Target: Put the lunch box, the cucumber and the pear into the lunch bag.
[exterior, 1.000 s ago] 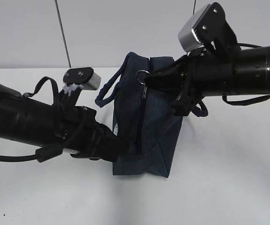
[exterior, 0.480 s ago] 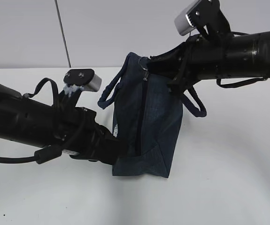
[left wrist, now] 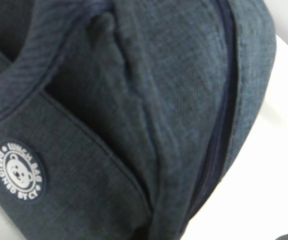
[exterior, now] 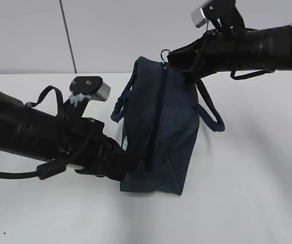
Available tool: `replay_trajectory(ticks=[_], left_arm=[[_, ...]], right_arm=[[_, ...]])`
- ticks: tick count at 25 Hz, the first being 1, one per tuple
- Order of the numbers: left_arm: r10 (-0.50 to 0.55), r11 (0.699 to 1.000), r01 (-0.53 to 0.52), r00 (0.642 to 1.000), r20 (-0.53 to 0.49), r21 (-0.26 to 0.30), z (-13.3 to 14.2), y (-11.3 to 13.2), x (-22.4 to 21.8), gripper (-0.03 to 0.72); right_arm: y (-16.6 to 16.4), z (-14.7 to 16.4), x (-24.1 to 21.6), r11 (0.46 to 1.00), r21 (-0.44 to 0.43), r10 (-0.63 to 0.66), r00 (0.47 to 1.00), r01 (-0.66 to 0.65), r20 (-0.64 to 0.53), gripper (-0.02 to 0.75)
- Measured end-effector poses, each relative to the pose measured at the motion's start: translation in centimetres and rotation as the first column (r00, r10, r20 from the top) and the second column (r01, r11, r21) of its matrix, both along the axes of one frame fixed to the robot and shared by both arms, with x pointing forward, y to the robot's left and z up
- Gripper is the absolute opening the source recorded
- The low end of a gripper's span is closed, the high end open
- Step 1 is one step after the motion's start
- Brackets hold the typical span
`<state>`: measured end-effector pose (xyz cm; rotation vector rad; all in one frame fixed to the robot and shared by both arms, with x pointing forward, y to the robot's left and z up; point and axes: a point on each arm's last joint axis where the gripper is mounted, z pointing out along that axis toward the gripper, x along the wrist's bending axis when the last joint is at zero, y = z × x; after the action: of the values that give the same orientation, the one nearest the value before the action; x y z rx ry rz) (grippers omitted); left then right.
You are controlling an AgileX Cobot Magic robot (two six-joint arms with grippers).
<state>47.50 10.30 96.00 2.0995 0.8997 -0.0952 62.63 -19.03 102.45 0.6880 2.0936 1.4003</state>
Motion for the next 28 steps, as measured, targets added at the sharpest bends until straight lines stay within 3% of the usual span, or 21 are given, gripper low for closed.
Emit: replay_trajectory(ticks=[9,13,19,28], left_arm=[[-0.003,1.000,0.003,1.000,0.001,0.001,0.0,0.0,0.0,-0.020],[-0.006,1.000,0.006,1.000,-0.002,-0.001,0.0,0.0,0.0,-0.020],[-0.006,1.000,0.006,1.000,-0.002,-0.001,0.0,0.0,0.0,-0.020],[-0.003,1.000,0.003,1.000,-0.004,-0.004,0.0,0.0,0.0,-0.020]], right_arm=[[-0.5,-0.7,4.2,0.999,0.034,-0.038,0.999,0.038,0.006,0.006],[-1.4,-1.0,5.5,0.993,0.096,-0.059,0.998,0.062,-0.030,0.006],[-2.5,-1.5,6.5,0.970,0.233,-0.037,0.989,0.070,-0.144,0.006],[-2.4,-1.3,6.1,0.943,0.327,0.045,0.952,0.060,-0.304,0.006]])
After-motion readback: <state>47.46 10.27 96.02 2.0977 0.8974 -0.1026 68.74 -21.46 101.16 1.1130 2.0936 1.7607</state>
